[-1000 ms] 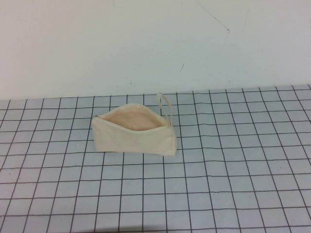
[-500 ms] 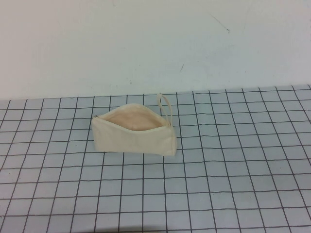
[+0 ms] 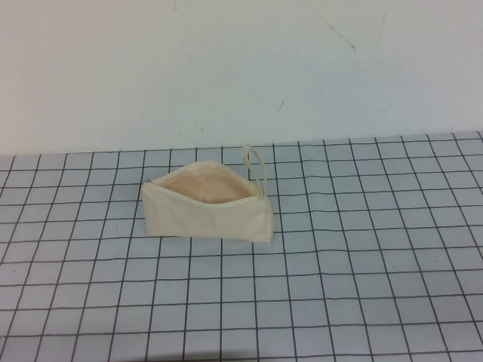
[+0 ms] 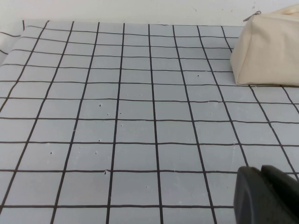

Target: Put eraser into pencil case

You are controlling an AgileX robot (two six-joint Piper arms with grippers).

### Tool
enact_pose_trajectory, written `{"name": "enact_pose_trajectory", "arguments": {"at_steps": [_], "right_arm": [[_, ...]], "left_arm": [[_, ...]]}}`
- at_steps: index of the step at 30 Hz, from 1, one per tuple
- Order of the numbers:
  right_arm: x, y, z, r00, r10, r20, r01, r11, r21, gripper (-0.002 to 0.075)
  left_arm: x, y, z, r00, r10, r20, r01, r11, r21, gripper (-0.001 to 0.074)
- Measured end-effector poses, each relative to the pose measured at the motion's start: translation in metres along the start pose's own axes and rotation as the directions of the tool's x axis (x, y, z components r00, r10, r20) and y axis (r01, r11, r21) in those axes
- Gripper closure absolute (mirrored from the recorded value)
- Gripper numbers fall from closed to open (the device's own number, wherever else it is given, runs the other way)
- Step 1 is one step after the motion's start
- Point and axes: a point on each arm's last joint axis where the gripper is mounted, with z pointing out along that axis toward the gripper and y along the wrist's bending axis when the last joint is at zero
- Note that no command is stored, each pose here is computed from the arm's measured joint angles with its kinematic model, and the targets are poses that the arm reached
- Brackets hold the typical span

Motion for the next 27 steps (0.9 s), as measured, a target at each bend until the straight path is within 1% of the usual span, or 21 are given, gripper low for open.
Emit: {"name": "enact_pose_trajectory", "arguments": {"at_steps": [2,3,5,8,11,15,19,27], "right_arm": [[0.009,-0.006,-0.008,0.992,0.053,0.114,-0.058,0.997,0.046,0.0726],[0.022,-0.012,-0.011,0.97,0.095,0.223,-0.121,0.987,0.104,0.0726],[0.038,-0.015,-0.011,0.941,0.113,0.319,-0.173,0.97,0.169,0.0726],[0.062,-0.015,-0.006,0.899,0.104,0.425,-0.229,0.94,0.253,0.0726],[0.085,-0.014,0.003,0.87,0.097,0.483,-0.276,0.908,0.315,0.0726],[0.108,-0.012,0.017,0.858,0.106,0.503,-0.325,0.869,0.372,0.0726],[0.116,-0.012,0.019,0.859,0.12,0.498,-0.353,0.844,0.405,0.0726],[0.123,-0.011,0.022,0.884,0.163,0.437,-0.359,0.837,0.414,0.0726]], "left_arm": [[0.0,0.0,0.0,1.0,0.0,0.0,0.0,1.0,0.0,0.0736],[0.0,0.0,0.0,1.0,0.0,0.0,0.0,1.0,0.0,0.0736],[0.0,0.0,0.0,1.0,0.0,0.0,0.0,1.0,0.0,0.0736],[0.0,0.0,0.0,1.0,0.0,0.0,0.0,1.0,0.0,0.0736],[0.0,0.0,0.0,1.0,0.0,0.0,0.0,1.0,0.0,0.0736],[0.0,0.0,0.0,1.0,0.0,0.0,0.0,1.0,0.0,0.0736],[0.0,0.0,0.0,1.0,0.0,0.0,0.0,1.0,0.0,0.0736],[0.0,0.0,0.0,1.0,0.0,0.0,0.0,1.0,0.0,0.0736]]}}
